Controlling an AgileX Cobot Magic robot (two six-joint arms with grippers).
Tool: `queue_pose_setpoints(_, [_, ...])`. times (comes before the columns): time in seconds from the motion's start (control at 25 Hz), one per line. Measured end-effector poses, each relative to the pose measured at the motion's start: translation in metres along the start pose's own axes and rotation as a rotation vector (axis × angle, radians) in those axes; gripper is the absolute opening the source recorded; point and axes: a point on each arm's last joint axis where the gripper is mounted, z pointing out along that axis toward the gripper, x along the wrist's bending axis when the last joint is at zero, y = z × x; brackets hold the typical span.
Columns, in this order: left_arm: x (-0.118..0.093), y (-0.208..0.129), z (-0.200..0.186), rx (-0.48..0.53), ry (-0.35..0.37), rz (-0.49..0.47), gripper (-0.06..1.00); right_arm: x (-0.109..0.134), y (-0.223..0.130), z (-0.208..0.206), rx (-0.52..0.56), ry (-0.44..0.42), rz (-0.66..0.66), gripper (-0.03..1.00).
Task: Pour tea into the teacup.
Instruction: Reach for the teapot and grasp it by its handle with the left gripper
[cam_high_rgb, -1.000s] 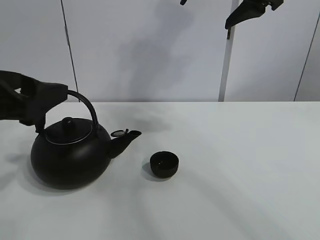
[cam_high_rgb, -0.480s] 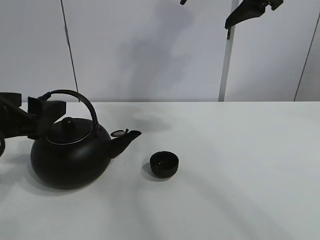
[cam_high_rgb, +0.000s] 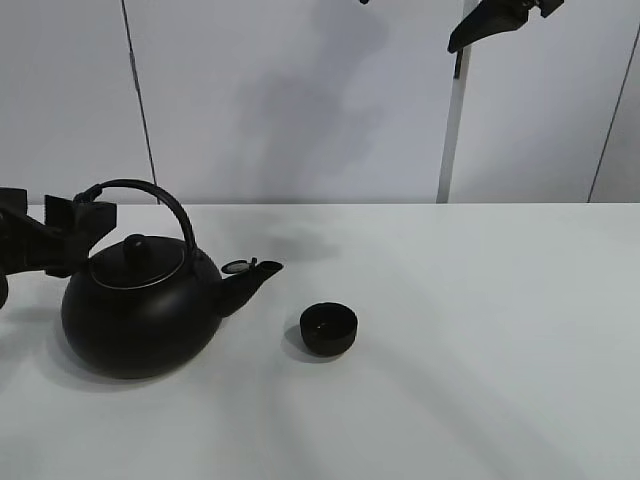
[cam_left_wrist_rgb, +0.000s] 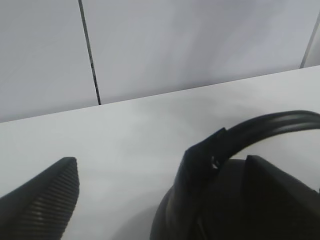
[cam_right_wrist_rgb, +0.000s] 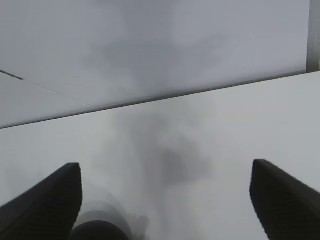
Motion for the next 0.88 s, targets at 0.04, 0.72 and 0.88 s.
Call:
queue_pose_setpoints(0.04, [0.001,0.0,0.0,-0.002,0.003,0.001,0.63,0.0,0.0,0.0,-0.001,0.0,0.0,0.63])
queue_pose_setpoints(0.72, [0.003,-0.006,0.011,0.04,-0.002,0.013,0.58,0.0,0.001,0.0,-0.007,0.002,0.001,0.63])
queue_pose_setpoints(0.88, [0.002,-0.01,0.02,0.05,-0.019,0.021,0.57,0.0,0.001,0.0,-0.007,0.003,0.001,0.63])
